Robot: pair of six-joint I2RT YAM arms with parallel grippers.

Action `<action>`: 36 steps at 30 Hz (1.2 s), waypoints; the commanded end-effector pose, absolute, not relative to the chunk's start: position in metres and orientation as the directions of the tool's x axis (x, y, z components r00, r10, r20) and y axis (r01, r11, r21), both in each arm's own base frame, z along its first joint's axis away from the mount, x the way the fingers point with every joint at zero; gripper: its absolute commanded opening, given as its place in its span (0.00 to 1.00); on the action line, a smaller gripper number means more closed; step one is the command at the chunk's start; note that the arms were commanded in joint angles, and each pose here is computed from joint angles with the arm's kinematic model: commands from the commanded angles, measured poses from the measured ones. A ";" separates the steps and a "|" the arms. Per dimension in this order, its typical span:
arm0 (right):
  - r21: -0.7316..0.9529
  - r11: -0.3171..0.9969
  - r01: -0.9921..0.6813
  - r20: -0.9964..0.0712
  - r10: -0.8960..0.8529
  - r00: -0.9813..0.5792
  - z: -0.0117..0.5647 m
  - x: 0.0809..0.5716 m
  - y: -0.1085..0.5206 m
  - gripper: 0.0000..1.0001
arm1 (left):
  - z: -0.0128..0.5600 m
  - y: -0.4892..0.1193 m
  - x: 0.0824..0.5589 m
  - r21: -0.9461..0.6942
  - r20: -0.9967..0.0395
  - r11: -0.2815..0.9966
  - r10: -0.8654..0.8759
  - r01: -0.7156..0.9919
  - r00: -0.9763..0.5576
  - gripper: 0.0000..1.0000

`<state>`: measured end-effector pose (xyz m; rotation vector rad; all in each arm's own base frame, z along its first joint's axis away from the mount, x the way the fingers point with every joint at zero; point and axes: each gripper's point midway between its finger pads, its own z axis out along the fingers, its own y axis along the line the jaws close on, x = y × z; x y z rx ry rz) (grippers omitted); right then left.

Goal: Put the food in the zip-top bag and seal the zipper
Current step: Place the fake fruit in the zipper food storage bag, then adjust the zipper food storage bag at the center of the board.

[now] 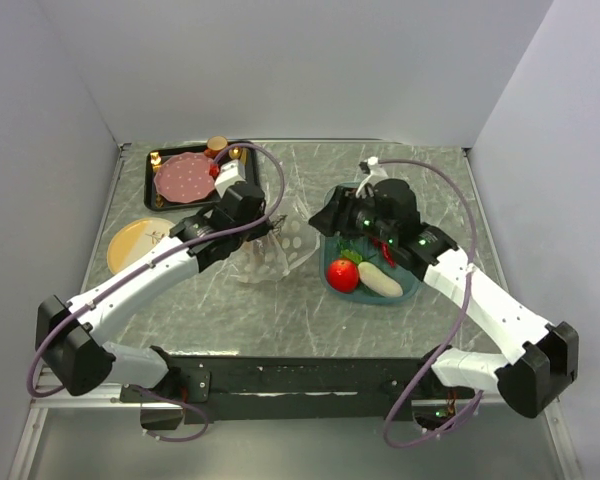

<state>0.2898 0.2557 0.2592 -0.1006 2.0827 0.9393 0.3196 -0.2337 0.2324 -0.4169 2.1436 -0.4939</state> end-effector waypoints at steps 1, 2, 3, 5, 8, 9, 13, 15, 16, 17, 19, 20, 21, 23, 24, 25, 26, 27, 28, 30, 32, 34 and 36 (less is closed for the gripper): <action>0.568 0.769 -0.292 -0.676 0.234 -0.699 0.225 0.303 0.243 0.67 | 0.255 -0.237 0.320 -0.553 -0.687 0.830 -0.503 -0.072 -0.524 0.01; 0.587 0.748 -0.310 -0.656 0.216 -0.723 0.219 0.300 0.250 0.66 | 0.255 -0.236 0.320 -0.550 -0.688 0.832 -0.503 -0.075 -0.523 0.01; 0.592 0.752 -0.291 -0.630 0.205 -0.749 0.206 0.302 0.254 0.66 | 0.255 -0.236 0.321 -0.548 -0.689 0.833 -0.502 -0.077 -0.522 0.01; 0.607 0.750 -0.264 -0.600 0.214 -0.771 0.195 0.304 0.258 0.63 | 0.256 -0.234 0.321 -0.546 -0.694 0.834 -0.503 -0.078 -0.516 0.01; 0.609 0.754 -0.245 -0.584 0.218 -0.782 0.181 0.306 0.260 0.63 | 0.258 -0.232 0.320 -0.545 -0.697 0.835 -0.504 -0.080 -0.510 0.01; 0.618 0.741 -0.262 -0.591 0.217 -0.777 0.182 0.306 0.262 0.62 | 0.258 -0.232 0.320 -0.547 -0.697 0.833 -0.505 -0.078 -0.509 0.01; 0.623 0.734 -0.271 -0.583 0.205 -0.786 0.180 0.309 0.267 0.49 | 0.257 -0.232 0.319 -0.542 -0.698 0.837 -0.499 -0.076 -0.513 0.01; 0.644 0.706 -0.294 -0.587 0.210 -0.782 0.189 0.312 0.274 0.42 | 0.256 -0.232 0.319 -0.541 -0.698 0.838 -0.498 -0.077 -0.514 0.01; 0.657 0.685 -0.316 -0.593 0.209 -0.778 0.194 0.312 0.279 0.10 | 0.255 -0.232 0.319 -0.538 -0.700 0.839 -0.496 -0.078 -0.514 0.01; 0.662 0.681 -0.315 -0.585 0.207 -0.784 0.199 0.312 0.280 0.00 | 0.262 -0.229 0.320 -0.541 -0.700 0.837 -0.503 -0.083 -0.507 0.01; 0.653 0.662 -0.369 -0.628 0.200 -0.753 0.229 0.313 0.285 0.00 | 0.286 -0.224 0.319 -0.540 -0.721 0.839 -0.503 -0.069 -0.476 0.01; 0.648 0.660 -0.380 -0.635 0.193 -0.748 0.236 0.309 0.285 0.00 | 0.318 -0.216 0.316 -0.542 -0.736 0.838 -0.508 -0.059 -0.447 0.01; 0.650 0.647 -0.398 -0.650 0.203 -0.732 0.247 0.307 0.286 0.00 | 0.332 -0.210 0.315 -0.539 -0.745 0.840 -0.512 -0.066 -0.428 0.01; 0.664 0.651 -0.368 -0.630 0.221 -0.745 0.239 0.312 0.285 0.00 | 0.346 -0.194 0.316 -0.504 -0.766 0.856 -0.504 -0.114 -0.398 0.01; 0.670 0.658 -0.345 -0.608 0.220 -0.763 0.232 0.317 0.283 0.00 | 0.341 -0.186 0.319 -0.486 -0.766 0.862 -0.500 -0.145 -0.403 0.01; 0.666 0.652 -0.363 -0.612 0.198 -0.766 0.237 0.318 0.287 0.00 | 0.334 -0.189 0.318 -0.483 -0.753 0.863 -0.495 -0.146 -0.433 0.01; 0.671 0.643 -0.369 -0.606 0.189 -0.773 0.236 0.316 0.290 0.00 | 0.327 -0.191 0.319 -0.472 -0.750 0.868 -0.487 -0.153 -0.449 0.01; 0.679 0.628 -0.380 -0.609 0.193 -0.769 0.240 0.313 0.294 0.00 | 0.322 -0.193 0.318 -0.472 -0.744 0.869 -0.483 -0.147 -0.463 0.01; 0.697 0.616 -0.368 -0.591 0.202 -0.781 0.238 0.312 0.295 0.00 | 0.309 -0.194 0.316 -0.463 -0.734 0.872 -0.477 -0.157 -0.484 0.01; 0.695 0.635 -0.337 -0.550 0.167 -0.819 0.218 0.316 0.299 0.00 | 0.290 -0.195 0.316 -0.451 -0.720 0.875 -0.474 -0.178 -0.507 0.01; 0.678 0.668 -0.307 -0.516 0.136 -0.845 0.200 0.322 0.301 0.00 | 0.254 -0.199 0.317 -0.417 -0.696 0.888 -0.450 -0.195 -0.560 0.01; 0.679 0.662 -0.319 -0.499 0.097 -0.861 0.190 0.325 0.307 0.01 | 0.223 -0.203 0.319 -0.393 -0.662 0.892 -0.442 -0.221 -0.606 0.01; 0.647 0.704 -0.294 -0.471 0.066 -0.880 0.169 0.333 0.308 0.00 | 0.211 -0.209 0.321 -0.398 -0.648 0.891 -0.442 -0.220 -0.620 0.01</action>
